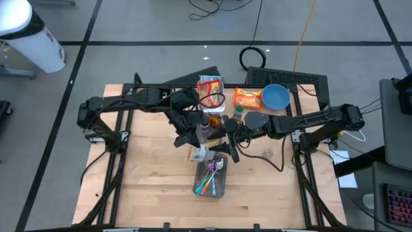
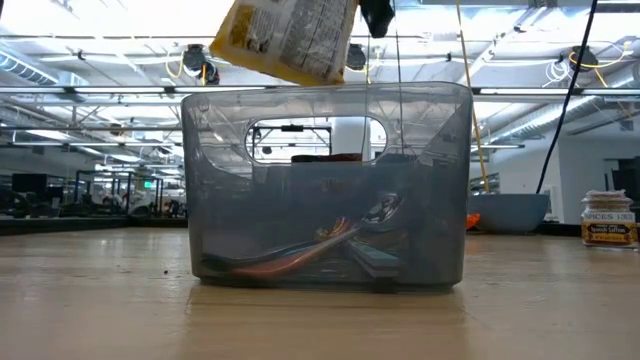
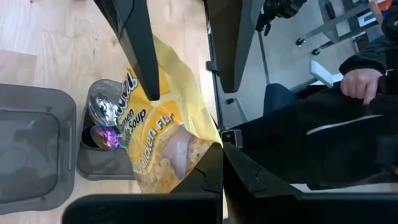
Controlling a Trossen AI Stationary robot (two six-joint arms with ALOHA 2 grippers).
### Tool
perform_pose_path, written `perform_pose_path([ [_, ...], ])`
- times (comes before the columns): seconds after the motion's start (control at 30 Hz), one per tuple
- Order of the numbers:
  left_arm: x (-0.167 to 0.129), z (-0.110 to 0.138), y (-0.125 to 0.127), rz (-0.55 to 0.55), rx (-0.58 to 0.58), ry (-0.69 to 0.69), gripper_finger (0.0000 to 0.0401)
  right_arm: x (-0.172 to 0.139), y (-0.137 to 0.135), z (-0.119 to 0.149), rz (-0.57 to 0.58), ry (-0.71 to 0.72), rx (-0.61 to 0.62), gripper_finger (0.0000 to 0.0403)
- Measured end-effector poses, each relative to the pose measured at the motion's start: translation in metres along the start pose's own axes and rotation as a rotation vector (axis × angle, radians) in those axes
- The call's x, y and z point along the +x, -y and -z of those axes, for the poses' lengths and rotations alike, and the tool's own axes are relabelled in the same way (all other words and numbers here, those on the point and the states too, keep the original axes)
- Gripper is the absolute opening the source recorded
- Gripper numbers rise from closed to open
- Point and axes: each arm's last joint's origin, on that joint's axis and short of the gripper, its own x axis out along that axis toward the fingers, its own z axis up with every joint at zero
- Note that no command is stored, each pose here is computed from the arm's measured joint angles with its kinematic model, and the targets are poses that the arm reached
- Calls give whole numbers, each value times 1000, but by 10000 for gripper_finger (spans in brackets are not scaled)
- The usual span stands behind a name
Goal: Pick & Place Food Item
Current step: Put the yellow noodle pack into the white bin
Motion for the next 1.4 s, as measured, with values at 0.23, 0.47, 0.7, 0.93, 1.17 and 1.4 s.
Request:
perform_pose_path([
  [0.23,-1,-4,0,-1,25,33,0,0,0,2,5,-17,14,210],
  [0.47,-1,-5,0,3,33,43,0,0,1,3,10,-26,24,180],
  [0.7,-1,-5,0,3,31,42,0,0,1,2,10,-23,23,114],
  [0.93,-1,-5,1,2,30,42,1,0,1,2,11,-23,23,34],
  [1.17,-3,-7,-2,-72,38,75,21,0,2,2,42,-16,27,2],
  [1.4,-9,-15,-6,-54,64,140,79,0,3,2,63,-7,29,1],
])
